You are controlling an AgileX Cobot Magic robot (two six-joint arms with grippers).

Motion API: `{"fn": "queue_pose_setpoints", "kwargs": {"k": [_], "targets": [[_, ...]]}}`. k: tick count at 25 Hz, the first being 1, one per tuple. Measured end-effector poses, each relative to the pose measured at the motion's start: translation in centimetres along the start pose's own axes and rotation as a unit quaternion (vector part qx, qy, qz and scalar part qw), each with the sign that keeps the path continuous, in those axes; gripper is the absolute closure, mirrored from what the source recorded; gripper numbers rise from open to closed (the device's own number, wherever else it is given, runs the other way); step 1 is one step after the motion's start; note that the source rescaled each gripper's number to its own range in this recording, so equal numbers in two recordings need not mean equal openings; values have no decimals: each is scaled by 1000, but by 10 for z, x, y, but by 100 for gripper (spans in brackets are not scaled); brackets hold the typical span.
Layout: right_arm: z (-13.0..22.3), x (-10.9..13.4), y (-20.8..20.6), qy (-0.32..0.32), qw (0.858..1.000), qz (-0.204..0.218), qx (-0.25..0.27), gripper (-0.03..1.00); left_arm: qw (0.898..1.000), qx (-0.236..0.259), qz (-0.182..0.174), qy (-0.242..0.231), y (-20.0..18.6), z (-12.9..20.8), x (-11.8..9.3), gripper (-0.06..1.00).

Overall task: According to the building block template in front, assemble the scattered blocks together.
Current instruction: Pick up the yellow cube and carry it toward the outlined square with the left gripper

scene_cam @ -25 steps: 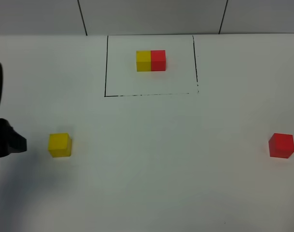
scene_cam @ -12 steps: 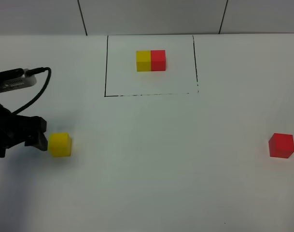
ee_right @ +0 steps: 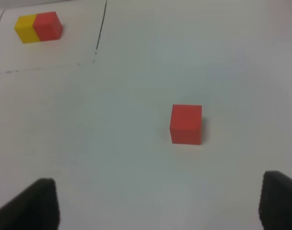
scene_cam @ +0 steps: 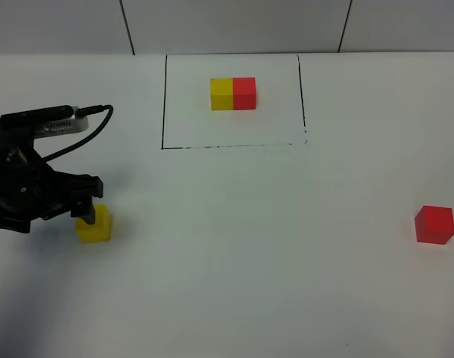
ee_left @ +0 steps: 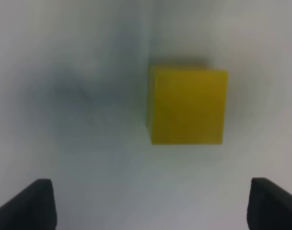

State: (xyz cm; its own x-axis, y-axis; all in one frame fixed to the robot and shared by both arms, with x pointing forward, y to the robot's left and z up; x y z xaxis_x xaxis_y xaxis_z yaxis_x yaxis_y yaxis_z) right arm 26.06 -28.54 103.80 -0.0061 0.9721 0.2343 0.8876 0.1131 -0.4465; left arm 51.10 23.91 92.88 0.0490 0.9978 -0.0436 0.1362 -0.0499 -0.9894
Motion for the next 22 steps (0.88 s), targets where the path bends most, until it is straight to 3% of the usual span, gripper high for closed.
{"fn": "queue_pose_setpoints", "kwargs": {"k": [8,22], "targets": [[0,0,0,0,1000,0,0,21,1000,21,13,-8,25,-15,-9,16],[0,0,0,0,1000,0,0,21,998,64,3,-8,76,-19,-8,18]]}}
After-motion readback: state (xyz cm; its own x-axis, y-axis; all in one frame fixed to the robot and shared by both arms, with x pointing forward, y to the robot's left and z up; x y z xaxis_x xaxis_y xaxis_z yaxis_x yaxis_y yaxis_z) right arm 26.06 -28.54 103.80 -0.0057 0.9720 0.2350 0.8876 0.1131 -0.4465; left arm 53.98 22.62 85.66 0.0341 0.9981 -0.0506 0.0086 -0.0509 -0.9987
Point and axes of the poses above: a point on each arm's last joint axis where the gripper is mounted, y pointing out along that axis toward the gripper, x along the wrist's bending axis when the last joint is at zero, z = x × y, the point moved 3 cm from there along y, pointing out along that axis toward the gripper, and after that the axes turned 6 degrees about y, right-handed, at the moved point
